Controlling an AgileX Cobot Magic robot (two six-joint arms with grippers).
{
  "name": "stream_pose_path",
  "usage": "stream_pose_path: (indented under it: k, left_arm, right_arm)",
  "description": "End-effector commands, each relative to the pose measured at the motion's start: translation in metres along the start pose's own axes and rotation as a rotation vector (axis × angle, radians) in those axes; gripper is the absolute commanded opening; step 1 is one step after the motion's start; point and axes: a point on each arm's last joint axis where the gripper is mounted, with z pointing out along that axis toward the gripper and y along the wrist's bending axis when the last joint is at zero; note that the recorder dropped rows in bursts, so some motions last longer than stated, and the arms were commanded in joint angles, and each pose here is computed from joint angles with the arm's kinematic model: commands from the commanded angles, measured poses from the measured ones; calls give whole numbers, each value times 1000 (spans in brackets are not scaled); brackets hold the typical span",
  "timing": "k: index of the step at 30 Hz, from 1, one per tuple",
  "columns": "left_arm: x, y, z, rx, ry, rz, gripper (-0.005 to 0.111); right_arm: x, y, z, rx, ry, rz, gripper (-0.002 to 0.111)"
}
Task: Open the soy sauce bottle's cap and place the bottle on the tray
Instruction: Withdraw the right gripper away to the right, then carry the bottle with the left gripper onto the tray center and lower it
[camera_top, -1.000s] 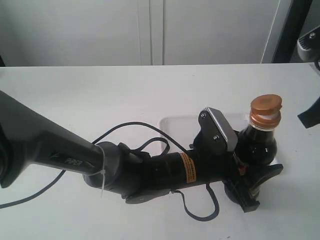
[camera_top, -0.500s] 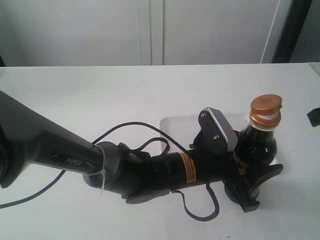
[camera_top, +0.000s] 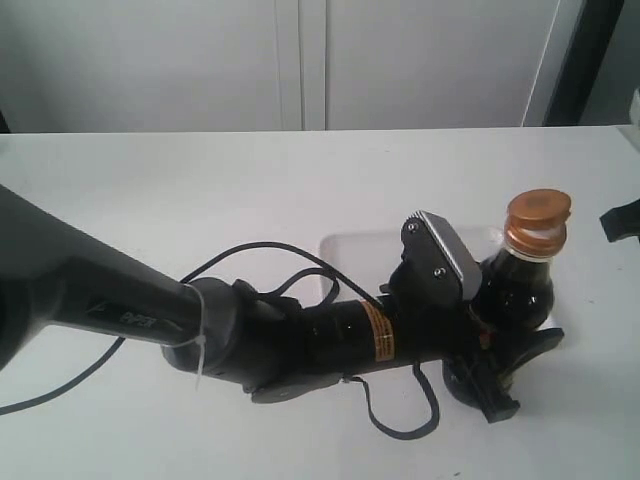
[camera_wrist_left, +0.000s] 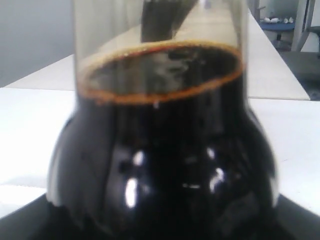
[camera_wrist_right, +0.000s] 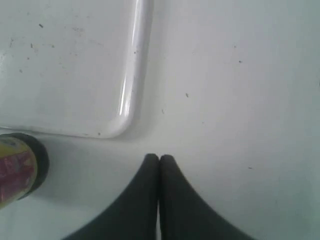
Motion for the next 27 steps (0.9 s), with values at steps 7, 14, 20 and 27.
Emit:
stream_pose_path:
  k: [7,14,20,27]
  left_arm:
    - [-46,4,-6,-35,-104,89,0]
    - [-60,16,-5,-73,-138,83,0]
    - [-67,39,-12,-128,-155,85,0]
    - [-70,77,-26,-215,-175,76,0]
  right_arm:
    - [-3,-2,1,12,-36,5,0]
    - [0,-2,6,18,-48,7,0]
    - [-1,-3,13,23,-57,9,0]
    - [-3,-4,22,22,-58,15,0]
